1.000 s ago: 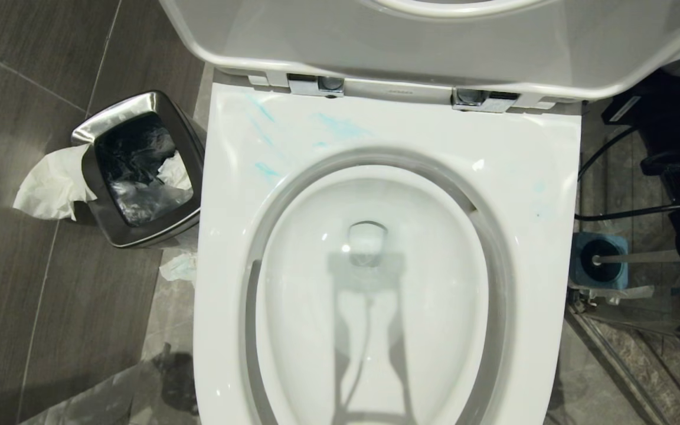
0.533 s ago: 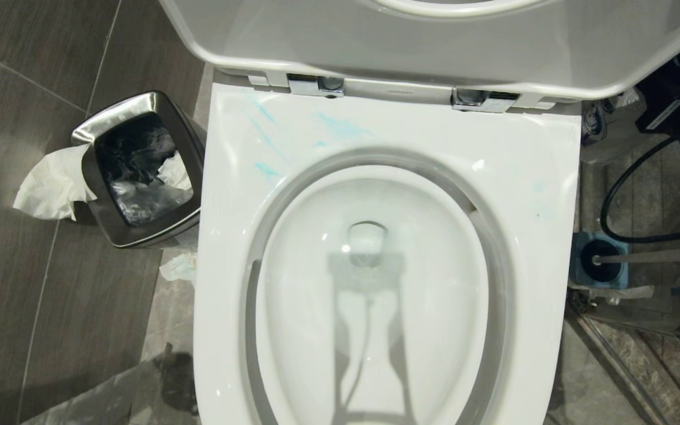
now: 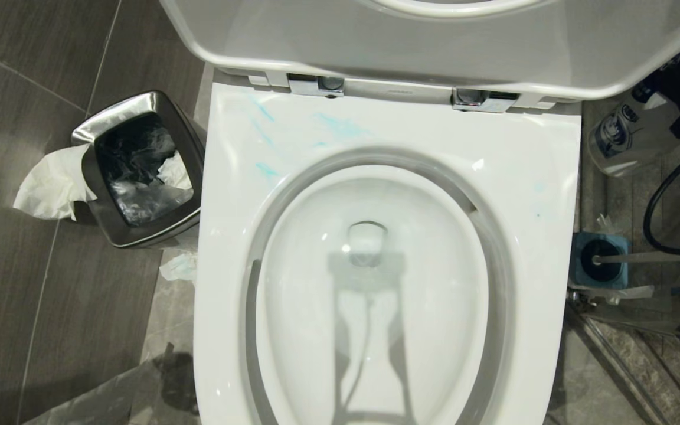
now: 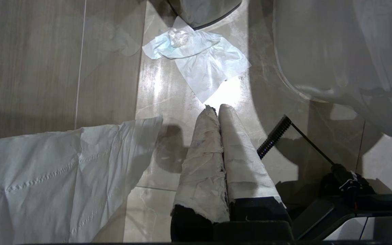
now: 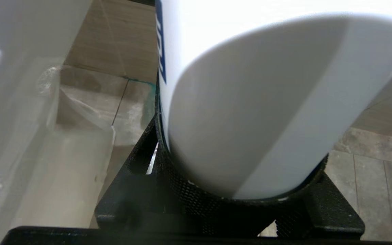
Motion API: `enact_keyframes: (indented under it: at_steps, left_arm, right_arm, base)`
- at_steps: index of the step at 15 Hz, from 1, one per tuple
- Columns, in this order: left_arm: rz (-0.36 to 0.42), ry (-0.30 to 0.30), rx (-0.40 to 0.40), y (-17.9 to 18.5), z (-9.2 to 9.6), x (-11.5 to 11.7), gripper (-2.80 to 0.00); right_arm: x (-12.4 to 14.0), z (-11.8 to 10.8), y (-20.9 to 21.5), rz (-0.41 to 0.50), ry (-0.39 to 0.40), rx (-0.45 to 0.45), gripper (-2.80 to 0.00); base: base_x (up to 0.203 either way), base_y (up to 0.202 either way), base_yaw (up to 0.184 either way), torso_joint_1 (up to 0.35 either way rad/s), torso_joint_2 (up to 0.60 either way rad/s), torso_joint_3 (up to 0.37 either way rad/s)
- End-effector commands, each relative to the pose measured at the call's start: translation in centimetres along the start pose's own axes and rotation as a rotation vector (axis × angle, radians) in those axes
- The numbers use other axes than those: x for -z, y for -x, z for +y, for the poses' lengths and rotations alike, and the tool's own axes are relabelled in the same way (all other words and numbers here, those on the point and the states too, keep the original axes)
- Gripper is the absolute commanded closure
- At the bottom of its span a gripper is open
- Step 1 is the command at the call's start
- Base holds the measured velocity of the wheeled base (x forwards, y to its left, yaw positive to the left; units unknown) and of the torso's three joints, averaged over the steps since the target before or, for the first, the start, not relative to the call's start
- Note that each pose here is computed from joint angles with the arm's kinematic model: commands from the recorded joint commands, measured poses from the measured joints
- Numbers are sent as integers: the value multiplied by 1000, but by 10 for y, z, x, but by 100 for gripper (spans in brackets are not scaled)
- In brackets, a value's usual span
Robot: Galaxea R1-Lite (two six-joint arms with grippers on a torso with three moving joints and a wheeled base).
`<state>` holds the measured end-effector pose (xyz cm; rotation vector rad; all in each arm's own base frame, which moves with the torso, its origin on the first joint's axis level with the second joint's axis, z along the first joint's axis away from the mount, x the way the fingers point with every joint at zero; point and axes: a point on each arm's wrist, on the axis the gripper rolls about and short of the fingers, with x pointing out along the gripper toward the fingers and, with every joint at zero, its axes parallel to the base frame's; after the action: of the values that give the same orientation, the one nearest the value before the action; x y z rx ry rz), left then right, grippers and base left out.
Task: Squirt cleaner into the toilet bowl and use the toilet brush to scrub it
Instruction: Pour in the cleaning agent
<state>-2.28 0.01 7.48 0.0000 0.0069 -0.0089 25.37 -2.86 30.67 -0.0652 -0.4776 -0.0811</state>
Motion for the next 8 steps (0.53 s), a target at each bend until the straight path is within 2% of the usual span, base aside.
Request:
enact_keyframes:
  at_steps: [1,4,8]
  left_arm:
    - [1,0,0,0,0,0,0]
    - [2,-2,1,0,0,0,0]
    - [1,2,0,0,0,0,0]
  right_arm:
    - [-11,-1,11,-19,4,1,0]
    - [-20,0,21,9,5,5,0]
    - [-43,0,37,-9,6,8,0]
  base:
    - [0,0,0,0,0,0]
    - [0,0,0,0,0,0]
    - [0,0,0,0,0,0]
